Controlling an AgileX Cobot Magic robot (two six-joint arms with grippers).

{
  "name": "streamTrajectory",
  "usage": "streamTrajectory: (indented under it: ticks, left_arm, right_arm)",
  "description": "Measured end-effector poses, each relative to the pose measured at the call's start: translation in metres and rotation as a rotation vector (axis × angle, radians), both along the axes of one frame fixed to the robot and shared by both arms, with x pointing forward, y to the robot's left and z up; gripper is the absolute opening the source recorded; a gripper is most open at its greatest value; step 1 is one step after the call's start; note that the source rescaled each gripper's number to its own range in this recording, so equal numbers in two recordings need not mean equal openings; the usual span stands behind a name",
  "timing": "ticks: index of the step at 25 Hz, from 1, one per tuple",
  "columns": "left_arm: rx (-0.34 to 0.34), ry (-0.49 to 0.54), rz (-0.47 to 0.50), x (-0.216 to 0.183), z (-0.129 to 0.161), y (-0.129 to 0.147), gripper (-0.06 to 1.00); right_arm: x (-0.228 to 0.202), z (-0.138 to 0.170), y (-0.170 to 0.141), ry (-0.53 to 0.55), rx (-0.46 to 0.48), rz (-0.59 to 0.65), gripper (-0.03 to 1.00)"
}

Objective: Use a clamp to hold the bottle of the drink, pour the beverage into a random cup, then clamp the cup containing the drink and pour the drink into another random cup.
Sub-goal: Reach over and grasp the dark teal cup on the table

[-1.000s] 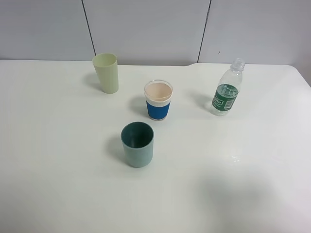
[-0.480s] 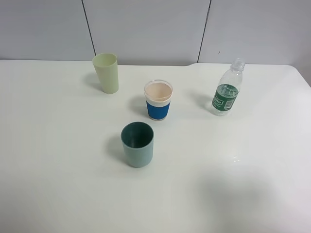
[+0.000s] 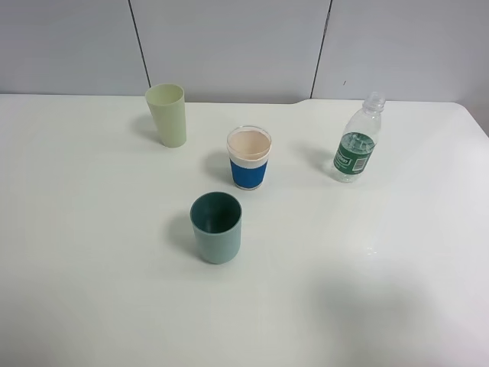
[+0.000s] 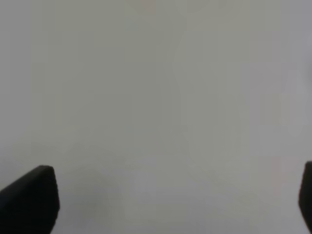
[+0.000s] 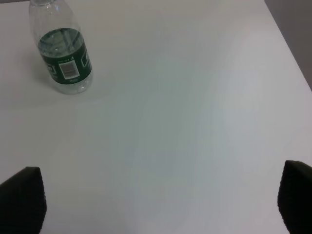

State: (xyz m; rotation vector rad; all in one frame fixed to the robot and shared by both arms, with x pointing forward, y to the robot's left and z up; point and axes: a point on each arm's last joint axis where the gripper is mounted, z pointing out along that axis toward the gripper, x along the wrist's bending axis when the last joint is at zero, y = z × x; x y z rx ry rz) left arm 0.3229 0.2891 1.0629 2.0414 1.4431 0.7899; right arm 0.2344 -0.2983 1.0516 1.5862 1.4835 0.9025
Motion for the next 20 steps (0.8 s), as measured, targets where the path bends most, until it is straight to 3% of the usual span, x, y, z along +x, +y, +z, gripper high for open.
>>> streamTrajectory:
  ticks: [5, 11, 15, 20]
  left_arm:
    - [0.092, 0.131, -0.233, 0.021, -0.015, -0.029, 1.00]
    - [0.191, 0.194, -0.496, 0.027, -0.029, -0.059, 1.00]
    - [0.189, 0.230, -0.604, 0.026, -0.043, -0.075, 1.00]
    - [0.164, 0.229, -0.642, 0.028, -0.069, -0.085, 1.00]
  right_arm:
    - [0.000, 0.000, 0.000, 0.000, 0.000, 0.000, 0.88]
    - [0.000, 0.000, 0.000, 0.000, -0.001, 0.000, 0.88]
    - [0.000, 0.000, 0.000, 0.000, -0.001, 0.000, 0.88]
    - [0.000, 0.000, 0.000, 0.000, -0.001, 0.000, 0.88]
